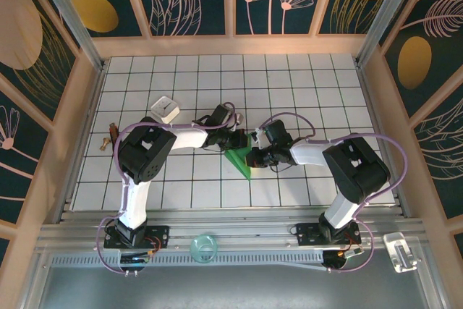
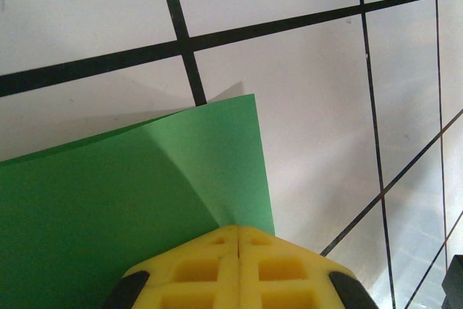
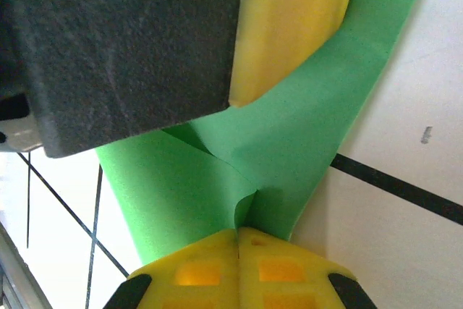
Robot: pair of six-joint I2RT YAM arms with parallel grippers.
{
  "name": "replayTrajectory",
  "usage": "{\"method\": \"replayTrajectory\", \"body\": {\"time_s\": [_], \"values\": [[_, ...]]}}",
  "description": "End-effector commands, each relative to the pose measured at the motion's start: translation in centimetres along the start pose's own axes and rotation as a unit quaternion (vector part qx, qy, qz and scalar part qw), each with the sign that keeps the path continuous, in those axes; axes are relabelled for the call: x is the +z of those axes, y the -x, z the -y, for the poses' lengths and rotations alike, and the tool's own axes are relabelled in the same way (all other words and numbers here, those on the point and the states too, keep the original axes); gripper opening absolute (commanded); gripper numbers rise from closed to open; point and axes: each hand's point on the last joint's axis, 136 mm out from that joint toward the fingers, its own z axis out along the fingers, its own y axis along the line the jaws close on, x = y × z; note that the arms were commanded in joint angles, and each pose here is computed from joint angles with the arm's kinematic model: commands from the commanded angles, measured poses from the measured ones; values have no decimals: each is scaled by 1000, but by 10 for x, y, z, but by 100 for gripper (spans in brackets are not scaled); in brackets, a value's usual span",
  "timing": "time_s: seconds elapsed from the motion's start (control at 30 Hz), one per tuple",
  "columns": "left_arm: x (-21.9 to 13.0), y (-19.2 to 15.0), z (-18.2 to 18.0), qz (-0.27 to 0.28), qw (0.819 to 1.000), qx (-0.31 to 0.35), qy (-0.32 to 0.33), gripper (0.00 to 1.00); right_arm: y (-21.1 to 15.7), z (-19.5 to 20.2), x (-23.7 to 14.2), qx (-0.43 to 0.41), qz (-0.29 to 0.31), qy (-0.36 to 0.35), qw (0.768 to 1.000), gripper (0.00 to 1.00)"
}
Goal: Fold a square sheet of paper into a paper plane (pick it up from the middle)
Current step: Perform the third fold on the triangle at the bottom-center of the table.
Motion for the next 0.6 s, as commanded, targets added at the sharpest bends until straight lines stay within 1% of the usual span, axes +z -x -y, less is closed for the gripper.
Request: {"method": "replayTrajectory", "body": {"time_s": [0.0,0.1,0.13,0.2,0.37,0.5,0.57], "values": [[14,-43,-48,-67,995,-31,72,0,3,7,1,-8,2,-16,1000,0],[12,-39,-45,-62,995,-30,72,0,-4,13,2,-2,-5,-27,1000,0],[11,-36,-42,-59,995,-27,71,2,-7,16,2,0,-8,-32,999,0],[7,-29,-34,-50,996,-23,67,7,-13,21,3,6,-14,-40,999,0],[-8,1,-4,-17,999,-7,48,25,-30,32,5,20,-30,-57,998,0],[-23,24,15,13,999,9,48,33,-37,36,5,25,-35,-63,997,0],[-34,34,20,34,998,14,56,35,-39,37,6,27,-37,-65,997,0]]}}
